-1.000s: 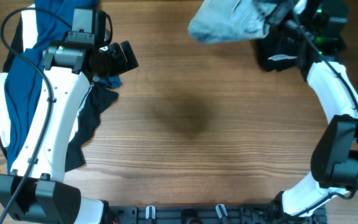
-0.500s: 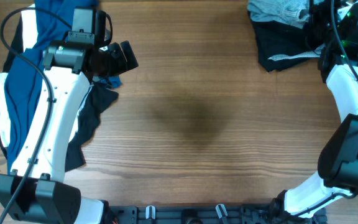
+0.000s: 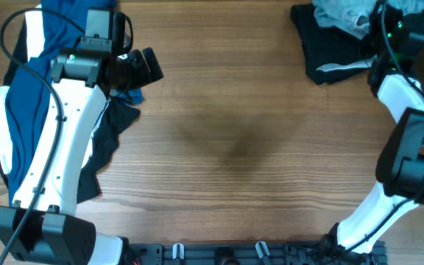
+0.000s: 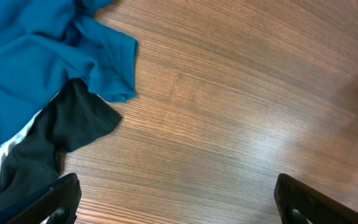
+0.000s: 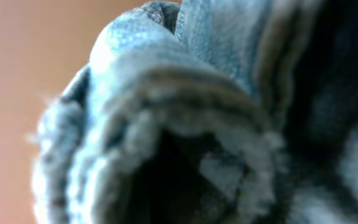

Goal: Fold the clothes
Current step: 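Carry the folded jeans to the top-right and place them on the black stack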

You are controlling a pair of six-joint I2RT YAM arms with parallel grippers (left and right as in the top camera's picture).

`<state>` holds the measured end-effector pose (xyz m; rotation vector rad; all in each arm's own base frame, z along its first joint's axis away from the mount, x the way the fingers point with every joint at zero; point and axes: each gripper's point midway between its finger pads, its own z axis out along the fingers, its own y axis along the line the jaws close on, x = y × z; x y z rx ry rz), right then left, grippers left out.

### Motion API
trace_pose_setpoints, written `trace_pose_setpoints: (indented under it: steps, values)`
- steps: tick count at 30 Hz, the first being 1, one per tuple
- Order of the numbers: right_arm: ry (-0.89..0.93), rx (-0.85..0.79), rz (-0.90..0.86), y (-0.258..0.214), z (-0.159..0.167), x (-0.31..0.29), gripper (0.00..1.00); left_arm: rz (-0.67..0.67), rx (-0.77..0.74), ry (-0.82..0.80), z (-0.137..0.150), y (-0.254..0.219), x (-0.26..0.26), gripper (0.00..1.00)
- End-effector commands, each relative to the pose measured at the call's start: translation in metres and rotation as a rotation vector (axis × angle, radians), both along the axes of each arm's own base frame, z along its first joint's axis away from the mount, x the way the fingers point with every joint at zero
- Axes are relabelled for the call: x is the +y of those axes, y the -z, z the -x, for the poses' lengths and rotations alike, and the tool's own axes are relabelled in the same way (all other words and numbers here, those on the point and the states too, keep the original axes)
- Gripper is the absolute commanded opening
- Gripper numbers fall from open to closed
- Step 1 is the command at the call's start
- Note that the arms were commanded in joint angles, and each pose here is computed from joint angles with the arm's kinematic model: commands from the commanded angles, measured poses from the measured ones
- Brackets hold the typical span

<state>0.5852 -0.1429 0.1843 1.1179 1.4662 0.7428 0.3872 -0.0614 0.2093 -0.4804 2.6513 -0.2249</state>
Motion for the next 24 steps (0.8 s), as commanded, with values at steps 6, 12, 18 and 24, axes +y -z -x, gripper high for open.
trace_pose_setpoints:
  steps: [6, 12, 18, 24]
  values:
    - [-0.018, 0.159, -0.007, 0.039, 0.006, -0.002, 0.69, -0.016, -0.032, 0.011, -0.006, -0.006, 0.001, 1.00]
    - [-0.133, 0.285, 0.075, 0.039, 0.034, -0.001, 0.91, -0.013, -0.051, 0.011, -0.010, -0.008, 0.001, 1.00]
    - [-0.232, 0.340, 0.208, -0.021, 0.086, 0.004, 0.95, -0.004, -0.049, 0.017, -0.009, -0.008, -0.001, 1.00]
    - [-0.307, 0.280, 0.530, -0.087, 0.118, 0.013, 1.00, -0.004, -0.049, 0.017, -0.009, -0.008, -0.001, 1.00]
